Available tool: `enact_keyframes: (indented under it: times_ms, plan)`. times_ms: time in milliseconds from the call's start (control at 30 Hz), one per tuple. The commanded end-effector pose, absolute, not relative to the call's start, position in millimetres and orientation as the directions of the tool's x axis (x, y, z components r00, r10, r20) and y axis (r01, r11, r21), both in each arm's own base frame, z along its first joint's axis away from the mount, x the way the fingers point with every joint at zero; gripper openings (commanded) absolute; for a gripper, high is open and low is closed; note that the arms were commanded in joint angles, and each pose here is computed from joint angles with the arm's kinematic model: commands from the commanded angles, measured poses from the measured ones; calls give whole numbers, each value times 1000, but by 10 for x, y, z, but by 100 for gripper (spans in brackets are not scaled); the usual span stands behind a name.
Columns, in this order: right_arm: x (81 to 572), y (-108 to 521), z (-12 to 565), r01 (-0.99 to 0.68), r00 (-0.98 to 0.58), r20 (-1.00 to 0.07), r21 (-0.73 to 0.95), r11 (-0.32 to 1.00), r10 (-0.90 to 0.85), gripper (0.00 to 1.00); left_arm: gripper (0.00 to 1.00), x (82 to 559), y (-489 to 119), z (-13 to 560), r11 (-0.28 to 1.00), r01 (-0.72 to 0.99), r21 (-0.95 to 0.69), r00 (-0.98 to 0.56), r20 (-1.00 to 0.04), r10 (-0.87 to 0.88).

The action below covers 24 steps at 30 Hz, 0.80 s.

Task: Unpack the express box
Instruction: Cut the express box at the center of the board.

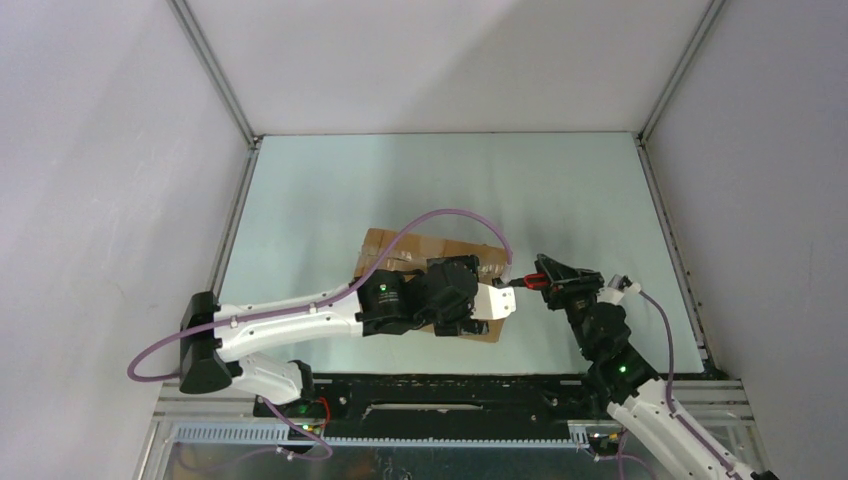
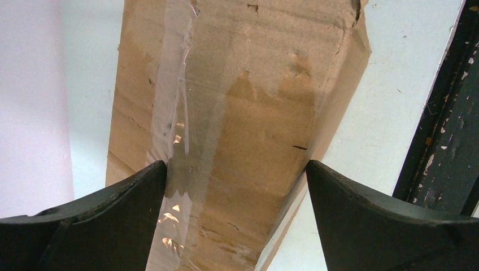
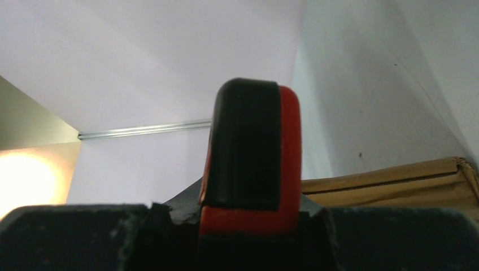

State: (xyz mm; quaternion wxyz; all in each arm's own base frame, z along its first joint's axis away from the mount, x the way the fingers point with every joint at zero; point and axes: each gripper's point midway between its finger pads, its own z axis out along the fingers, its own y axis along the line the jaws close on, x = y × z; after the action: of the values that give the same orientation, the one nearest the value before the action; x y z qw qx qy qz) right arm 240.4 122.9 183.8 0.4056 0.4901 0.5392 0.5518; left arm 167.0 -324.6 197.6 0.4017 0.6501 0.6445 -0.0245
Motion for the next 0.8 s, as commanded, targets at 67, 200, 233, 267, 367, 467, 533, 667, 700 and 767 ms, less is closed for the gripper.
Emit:
enact_keyframes:
  times_ms: [67,200,233,267,367,467,533,667,700,767]
  plan:
    - [2439,1222,2190,-8,-178,128,991,-132,976,0,94,1686,-3279,1998,165,862,479,150,-552,821]
    - [2414,1176,2219,-18,-165,130,991,-135,978,0,94,1684,-3280,2004,165,862,479,149,-551,821]
    - [2405,1159,2226,-20,-160,129,991,-133,979,0,93,1686,-3278,2004,165,862,480,149,-550,822]
    - [2397,1145,2229,-21,-156,129,991,-133,979,0,94,1688,-3275,2008,166,861,481,149,-550,822]
    - [2381,1121,2239,-25,-149,127,991,-132,981,0,94,1685,-3275,2006,166,862,479,148,-550,822]
    - [2384,1139,2251,-29,-157,123,991,-129,980,0,93,1688,-3278,2006,166,862,479,147,-549,823]
    - [2394,1165,2234,-21,-164,119,992,-124,979,0,93,1692,-3283,2015,167,861,479,146,-550,822]
    - [2416,1181,2197,-16,-162,118,992,-122,980,0,93,1687,-3286,2010,166,863,478,146,-550,823]
    - [2420,1187,2200,-18,-163,119,992,-124,979,0,93,1688,-3287,2010,166,863,478,146,-549,823]
    - [2426,1204,2211,-23,-169,125,991,-131,978,0,93,1687,-3288,2006,165,863,477,145,-548,824]
